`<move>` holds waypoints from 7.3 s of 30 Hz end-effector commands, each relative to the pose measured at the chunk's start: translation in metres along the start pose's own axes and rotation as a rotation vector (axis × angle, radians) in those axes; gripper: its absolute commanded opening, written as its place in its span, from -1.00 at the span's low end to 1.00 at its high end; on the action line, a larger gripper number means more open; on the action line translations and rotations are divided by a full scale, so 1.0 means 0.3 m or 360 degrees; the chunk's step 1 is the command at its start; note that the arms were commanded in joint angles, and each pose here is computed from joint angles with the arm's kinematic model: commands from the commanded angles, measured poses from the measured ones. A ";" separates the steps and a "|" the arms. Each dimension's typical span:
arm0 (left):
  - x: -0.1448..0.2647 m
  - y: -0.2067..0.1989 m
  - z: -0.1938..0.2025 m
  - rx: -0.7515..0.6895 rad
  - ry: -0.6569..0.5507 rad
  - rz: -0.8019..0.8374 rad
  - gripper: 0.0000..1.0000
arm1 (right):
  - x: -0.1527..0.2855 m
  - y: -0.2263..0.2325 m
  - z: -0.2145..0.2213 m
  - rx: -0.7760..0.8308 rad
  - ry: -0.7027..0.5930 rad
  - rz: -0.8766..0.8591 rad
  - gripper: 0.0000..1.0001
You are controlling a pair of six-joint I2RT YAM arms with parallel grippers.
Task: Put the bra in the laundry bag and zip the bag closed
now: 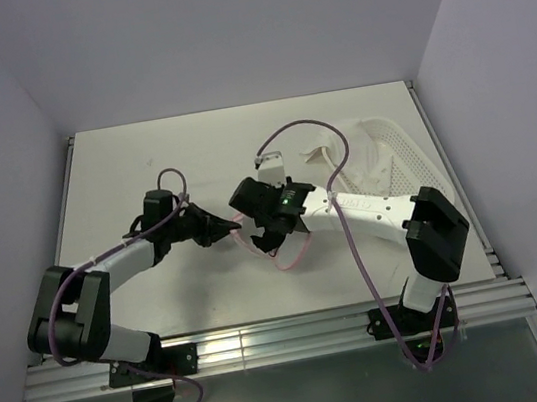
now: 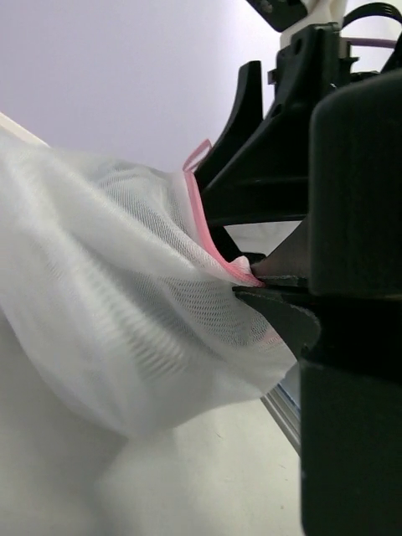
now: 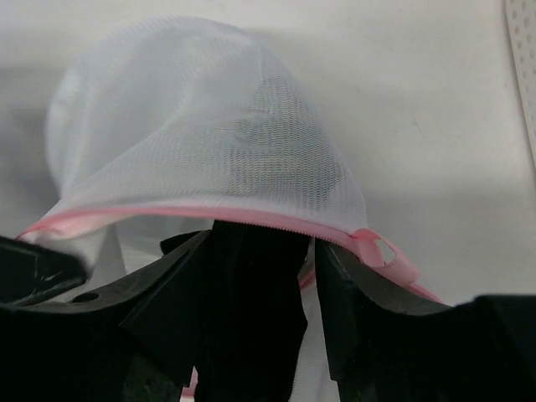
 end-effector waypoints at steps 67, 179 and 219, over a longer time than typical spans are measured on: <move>-0.004 -0.142 -0.214 0.0122 -0.0157 0.0122 -1.00 | -0.003 -0.261 0.141 -0.0871 -0.0353 -0.1139 0.53; -0.063 -0.110 0.108 -0.0850 -0.0181 -0.0133 -0.99 | 0.086 -0.096 -0.480 -0.0462 0.0363 -0.0593 -0.28; -0.043 -0.117 0.052 -0.0762 -0.0195 -0.0174 -1.00 | 0.145 -0.250 -0.096 -0.0508 -0.0215 -0.0915 -0.20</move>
Point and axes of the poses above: each gripper's point midway between its finger pads, its own x axis back along the fingers, its own y axis along the line the jaws close on, z = x × y, the point moved 10 cm from there along x, back along the fingers, and after that the axes turned 15 degrees about x, right-handed, at the moved point
